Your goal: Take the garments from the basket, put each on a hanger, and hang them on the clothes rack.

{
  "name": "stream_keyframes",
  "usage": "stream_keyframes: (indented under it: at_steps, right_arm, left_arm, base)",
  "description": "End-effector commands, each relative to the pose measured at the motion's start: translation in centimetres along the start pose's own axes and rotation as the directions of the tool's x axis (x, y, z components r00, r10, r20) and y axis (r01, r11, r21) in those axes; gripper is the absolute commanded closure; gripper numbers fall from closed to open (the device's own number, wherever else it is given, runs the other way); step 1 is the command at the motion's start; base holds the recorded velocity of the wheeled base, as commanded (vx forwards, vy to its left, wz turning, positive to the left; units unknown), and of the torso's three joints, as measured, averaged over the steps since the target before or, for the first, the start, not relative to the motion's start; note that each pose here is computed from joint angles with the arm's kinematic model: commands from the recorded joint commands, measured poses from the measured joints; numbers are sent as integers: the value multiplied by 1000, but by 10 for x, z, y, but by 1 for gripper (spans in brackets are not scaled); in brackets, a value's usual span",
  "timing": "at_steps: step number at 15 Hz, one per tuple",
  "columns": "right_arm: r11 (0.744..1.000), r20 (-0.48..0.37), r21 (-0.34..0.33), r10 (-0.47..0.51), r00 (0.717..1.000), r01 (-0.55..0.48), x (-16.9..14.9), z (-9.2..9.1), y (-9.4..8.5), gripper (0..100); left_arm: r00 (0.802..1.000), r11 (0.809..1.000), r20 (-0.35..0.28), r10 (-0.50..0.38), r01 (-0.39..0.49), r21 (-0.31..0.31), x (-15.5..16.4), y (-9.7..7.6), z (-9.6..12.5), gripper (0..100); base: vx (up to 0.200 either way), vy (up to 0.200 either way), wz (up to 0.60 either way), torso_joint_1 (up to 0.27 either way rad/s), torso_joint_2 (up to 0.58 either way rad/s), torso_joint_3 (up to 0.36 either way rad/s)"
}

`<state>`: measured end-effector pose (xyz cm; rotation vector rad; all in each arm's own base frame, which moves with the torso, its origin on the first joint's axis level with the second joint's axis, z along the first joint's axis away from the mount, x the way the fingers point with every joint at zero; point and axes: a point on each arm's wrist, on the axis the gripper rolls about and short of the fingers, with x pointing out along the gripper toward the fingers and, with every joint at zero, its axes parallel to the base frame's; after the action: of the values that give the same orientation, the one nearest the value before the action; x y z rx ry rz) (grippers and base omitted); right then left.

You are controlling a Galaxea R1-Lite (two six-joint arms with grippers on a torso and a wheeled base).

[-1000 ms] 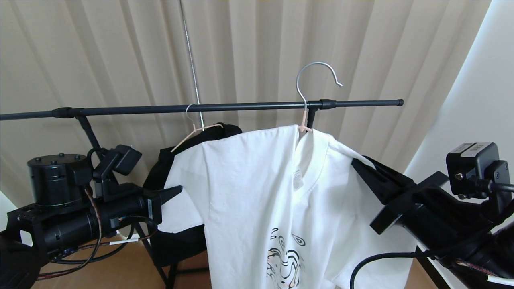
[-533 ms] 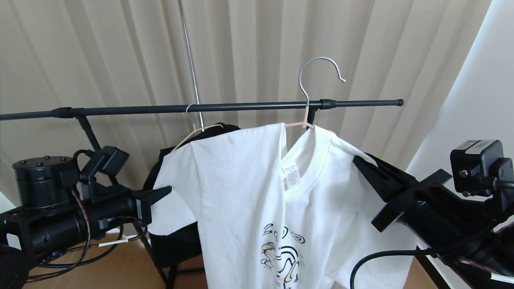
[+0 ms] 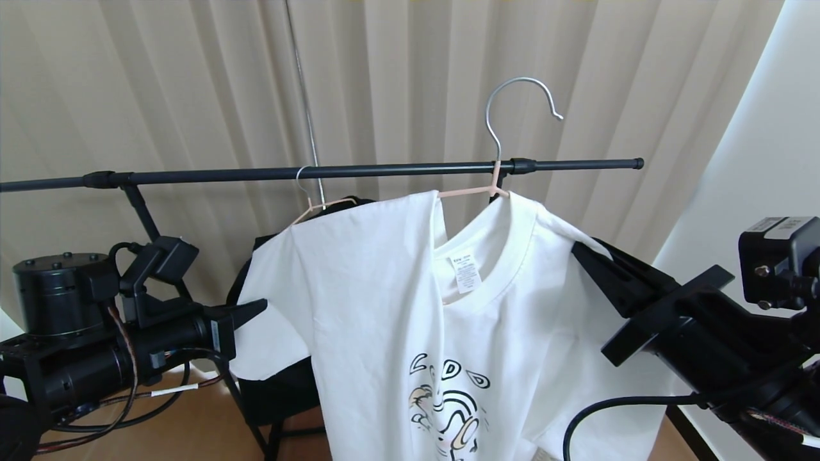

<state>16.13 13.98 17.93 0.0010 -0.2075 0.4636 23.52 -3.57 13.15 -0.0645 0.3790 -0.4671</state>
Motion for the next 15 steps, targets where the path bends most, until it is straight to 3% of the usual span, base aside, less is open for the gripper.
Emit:
stream_keyframes:
  at_steps: [1,15]
  right_arm:
    - [1000,8,2,-1,1000,1,-1,2,0,100]
    - [999,29,-10,-45,999,45,-2,7,-11,100]
  left_arm:
    - [1000,1000,-4,4,-4,-3,-1,1,-1,100]
    - [999,1000,-26,24,-24,-20,-4,5,-8,100]
  base:
    - [0,0,0,0,0,0]
    - [0,0,0,0,0,0]
